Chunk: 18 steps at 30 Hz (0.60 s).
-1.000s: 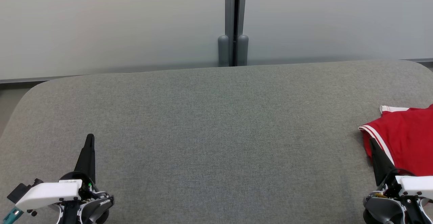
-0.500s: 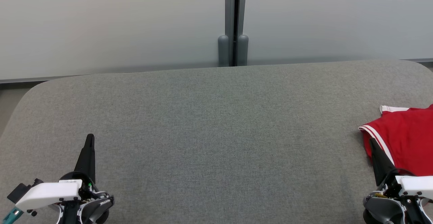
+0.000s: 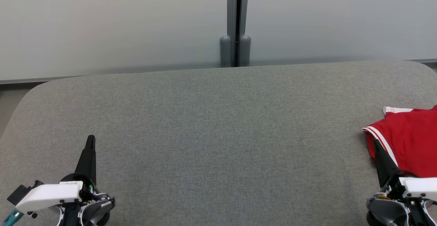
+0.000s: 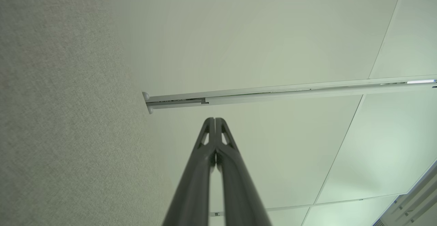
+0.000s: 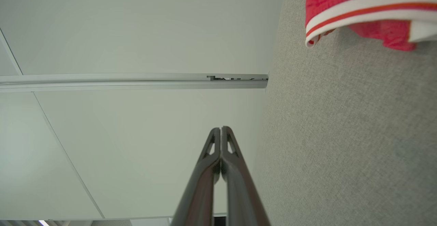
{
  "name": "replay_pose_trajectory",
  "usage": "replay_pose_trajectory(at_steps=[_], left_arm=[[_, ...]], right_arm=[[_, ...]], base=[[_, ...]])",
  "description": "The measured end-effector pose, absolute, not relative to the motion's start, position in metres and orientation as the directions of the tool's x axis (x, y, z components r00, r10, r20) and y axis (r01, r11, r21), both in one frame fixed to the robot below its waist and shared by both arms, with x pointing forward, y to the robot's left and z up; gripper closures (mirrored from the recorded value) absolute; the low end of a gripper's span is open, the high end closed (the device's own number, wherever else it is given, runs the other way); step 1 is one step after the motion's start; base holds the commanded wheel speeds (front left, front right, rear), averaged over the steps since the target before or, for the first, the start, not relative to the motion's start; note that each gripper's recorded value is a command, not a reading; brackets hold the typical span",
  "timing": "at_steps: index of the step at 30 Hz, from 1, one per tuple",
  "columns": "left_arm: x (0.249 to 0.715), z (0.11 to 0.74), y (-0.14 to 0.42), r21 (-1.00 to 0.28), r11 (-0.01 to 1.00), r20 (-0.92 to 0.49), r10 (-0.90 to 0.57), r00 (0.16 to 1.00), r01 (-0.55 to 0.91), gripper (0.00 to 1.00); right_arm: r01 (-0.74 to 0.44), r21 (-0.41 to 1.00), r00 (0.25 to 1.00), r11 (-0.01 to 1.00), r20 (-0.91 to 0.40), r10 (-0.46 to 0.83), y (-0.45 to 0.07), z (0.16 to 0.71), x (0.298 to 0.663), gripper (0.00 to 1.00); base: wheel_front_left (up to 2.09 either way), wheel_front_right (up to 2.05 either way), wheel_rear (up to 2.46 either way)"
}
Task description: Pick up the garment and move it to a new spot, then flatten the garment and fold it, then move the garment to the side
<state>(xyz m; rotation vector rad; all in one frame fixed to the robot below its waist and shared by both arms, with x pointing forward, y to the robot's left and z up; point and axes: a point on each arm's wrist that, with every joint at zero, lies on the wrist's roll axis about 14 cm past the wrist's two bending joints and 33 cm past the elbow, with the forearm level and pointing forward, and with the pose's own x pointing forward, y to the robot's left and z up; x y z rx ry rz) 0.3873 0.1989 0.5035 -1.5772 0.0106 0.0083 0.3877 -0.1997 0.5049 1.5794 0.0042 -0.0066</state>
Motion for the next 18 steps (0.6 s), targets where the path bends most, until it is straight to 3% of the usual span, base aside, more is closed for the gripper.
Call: replay_pose_trajectory(at_steps=[18], left_arm=[[0.3873, 0.5035, 0.1989, -1.000, -0.006, -0.012, -0.002, 1.000, -0.012, 1.00]], right_arm=[[0.007, 1.000, 1.000, -0.009, -0.007, -0.002, -0.1997, 0.5049, 0.3877, 1.00]], base=[[0.00, 0.00, 0.00]])
